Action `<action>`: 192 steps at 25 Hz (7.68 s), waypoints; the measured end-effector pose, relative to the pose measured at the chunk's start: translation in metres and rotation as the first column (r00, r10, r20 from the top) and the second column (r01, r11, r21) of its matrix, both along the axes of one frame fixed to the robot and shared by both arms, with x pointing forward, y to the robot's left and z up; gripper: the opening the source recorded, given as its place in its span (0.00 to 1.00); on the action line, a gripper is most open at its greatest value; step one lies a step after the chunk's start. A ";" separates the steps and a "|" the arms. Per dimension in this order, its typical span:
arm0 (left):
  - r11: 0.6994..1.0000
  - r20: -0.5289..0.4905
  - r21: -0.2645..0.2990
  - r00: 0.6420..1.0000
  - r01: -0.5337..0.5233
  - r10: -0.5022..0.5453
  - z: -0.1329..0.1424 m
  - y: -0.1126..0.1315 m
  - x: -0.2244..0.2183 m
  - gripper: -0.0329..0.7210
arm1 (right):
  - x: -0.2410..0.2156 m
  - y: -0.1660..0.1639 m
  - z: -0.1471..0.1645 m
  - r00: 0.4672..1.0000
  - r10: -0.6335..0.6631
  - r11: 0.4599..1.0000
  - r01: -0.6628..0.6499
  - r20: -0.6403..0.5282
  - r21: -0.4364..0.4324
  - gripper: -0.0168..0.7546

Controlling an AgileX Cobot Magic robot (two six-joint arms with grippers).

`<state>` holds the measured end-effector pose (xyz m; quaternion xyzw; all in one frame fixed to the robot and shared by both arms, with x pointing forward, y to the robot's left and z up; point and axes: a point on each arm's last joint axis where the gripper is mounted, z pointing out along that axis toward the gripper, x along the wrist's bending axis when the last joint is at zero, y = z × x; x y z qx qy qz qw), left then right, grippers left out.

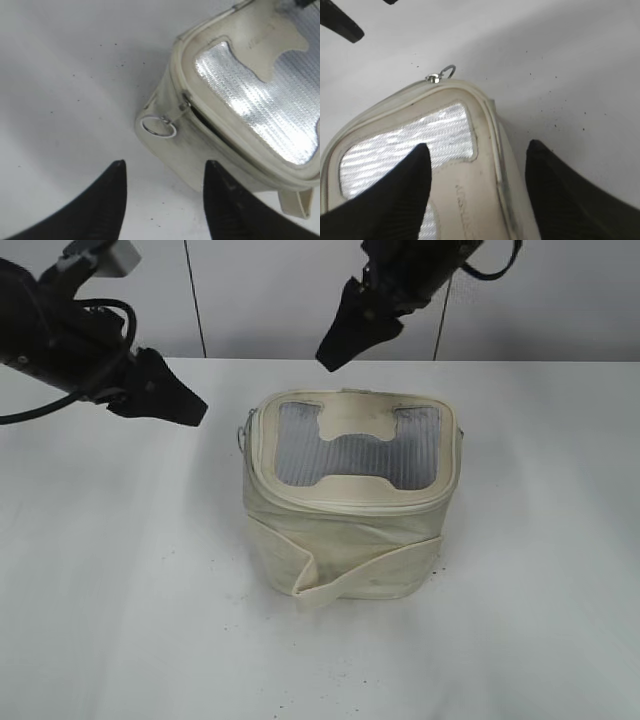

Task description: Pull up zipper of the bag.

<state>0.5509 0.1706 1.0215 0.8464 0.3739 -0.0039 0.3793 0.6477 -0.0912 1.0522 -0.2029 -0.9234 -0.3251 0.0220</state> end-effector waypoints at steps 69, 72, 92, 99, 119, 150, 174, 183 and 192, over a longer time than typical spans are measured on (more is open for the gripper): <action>0.873 0.373 0.445 0.845 0.201 -0.384 -0.051 -0.062 0.017 0.13 | 0.027 0.026 -0.057 0.996 -0.015 0.996 0.007 -0.082 -0.093 0.04; 0.868 0.357 0.446 0.846 0.218 -0.397 -0.052 -0.063 0.016 0.04 | 0.027 0.026 -0.057 0.997 -0.014 0.996 0.007 -0.082 -0.094 0.04; 0.892 0.099 0.360 0.940 0.272 -0.326 -0.034 -0.056 -0.014 0.04 | 0.027 0.026 -0.058 0.991 -0.068 0.993 0.056 -0.113 -0.099 0.04; 0.909 -0.027 0.308 0.958 0.280 -0.286 -0.017 -0.053 -0.034 0.04 | 0.027 0.026 -0.058 0.989 -0.081 0.993 0.069 -0.121 -0.099 0.04; 0.874 -0.043 0.305 0.923 0.378 -0.383 -0.008 -0.138 -0.114 0.04 | 0.023 0.031 -0.059 0.985 -0.086 0.993 0.074 -0.147 -0.089 0.03; 0.981 -0.119 -0.155 0.988 -0.112 0.094 -0.008 -0.191 -0.097 0.04 | 0.025 0.027 -0.059 0.986 -0.091 0.992 0.077 -0.139 -0.101 0.03; 0.995 0.035 0.006 0.995 0.095 -0.095 0.031 -0.163 -0.095 0.54 | 0.025 0.021 -0.046 0.958 -0.235 0.967 0.215 -0.164 -0.135 0.50; 0.998 0.123 -0.027 0.991 -0.052 0.055 0.046 -0.128 -0.057 0.59 | 0.029 -0.012 -0.011 0.942 -0.334 0.923 0.322 -0.025 -0.209 0.58; 0.996 0.164 0.014 0.983 -0.090 0.086 0.036 -0.123 -0.011 0.59 | 0.059 -0.101 -0.008 0.837 -0.542 0.834 0.525 -0.072 -0.168 0.56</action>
